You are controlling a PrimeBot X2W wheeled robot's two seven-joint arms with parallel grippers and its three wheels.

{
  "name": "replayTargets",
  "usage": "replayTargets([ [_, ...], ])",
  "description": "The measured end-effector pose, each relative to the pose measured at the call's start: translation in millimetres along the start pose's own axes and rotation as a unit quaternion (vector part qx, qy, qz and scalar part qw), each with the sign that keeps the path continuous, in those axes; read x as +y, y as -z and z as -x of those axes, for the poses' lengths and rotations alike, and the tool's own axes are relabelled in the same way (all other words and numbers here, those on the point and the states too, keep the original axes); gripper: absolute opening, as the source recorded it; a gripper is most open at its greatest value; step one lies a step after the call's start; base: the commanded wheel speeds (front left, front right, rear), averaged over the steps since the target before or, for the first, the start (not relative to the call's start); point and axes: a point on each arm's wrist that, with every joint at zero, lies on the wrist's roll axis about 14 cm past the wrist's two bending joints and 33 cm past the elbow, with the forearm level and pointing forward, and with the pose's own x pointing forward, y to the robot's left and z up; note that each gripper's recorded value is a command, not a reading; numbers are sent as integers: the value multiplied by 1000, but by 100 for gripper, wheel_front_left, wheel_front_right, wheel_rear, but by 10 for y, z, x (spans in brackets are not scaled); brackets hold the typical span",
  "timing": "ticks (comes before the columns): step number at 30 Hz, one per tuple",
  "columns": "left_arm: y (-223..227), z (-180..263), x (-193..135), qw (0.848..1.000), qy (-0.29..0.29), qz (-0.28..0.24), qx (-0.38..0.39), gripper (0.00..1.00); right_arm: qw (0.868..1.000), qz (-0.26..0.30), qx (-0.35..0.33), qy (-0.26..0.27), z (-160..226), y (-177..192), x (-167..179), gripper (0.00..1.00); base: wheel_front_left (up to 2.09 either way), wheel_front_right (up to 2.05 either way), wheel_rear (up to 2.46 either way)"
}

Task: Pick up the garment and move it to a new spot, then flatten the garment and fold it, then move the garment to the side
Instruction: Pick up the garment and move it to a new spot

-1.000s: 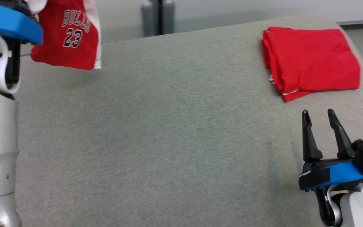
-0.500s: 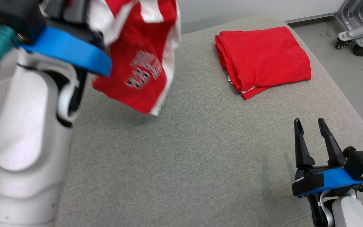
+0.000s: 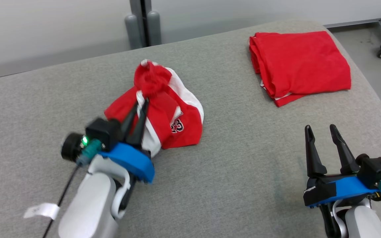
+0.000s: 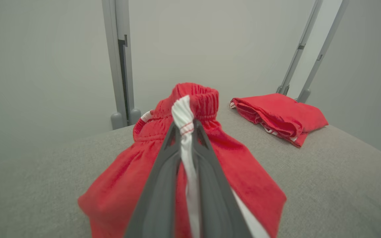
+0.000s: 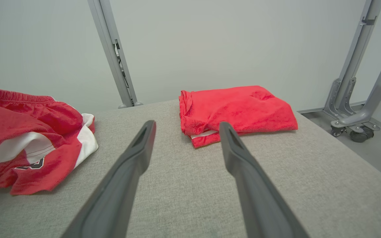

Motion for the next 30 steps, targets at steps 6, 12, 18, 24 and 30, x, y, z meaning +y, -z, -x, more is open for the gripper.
replayTargets([
  [6,404,220,-82,999,-3,14,41,100,1000,-3,8,-19,-61,65,140,100,0,0,0],
  [12,125,237,-7,1000,-19,-11,-16,100,999,-5,6,-34,-92,54,240,100,0,0,0],
  [18,-267,393,294,994,-75,-37,-74,100,999,-11,3,-52,-86,39,370,100,0,0,0],
  [24,-474,799,700,981,-153,-56,-102,100,997,-16,0,-73,-97,18,526,100,0,0,0],
  [30,-581,1298,1029,963,-232,-65,-120,100,995,-19,0,-99,-114,8,715,100,0,0,0],
])
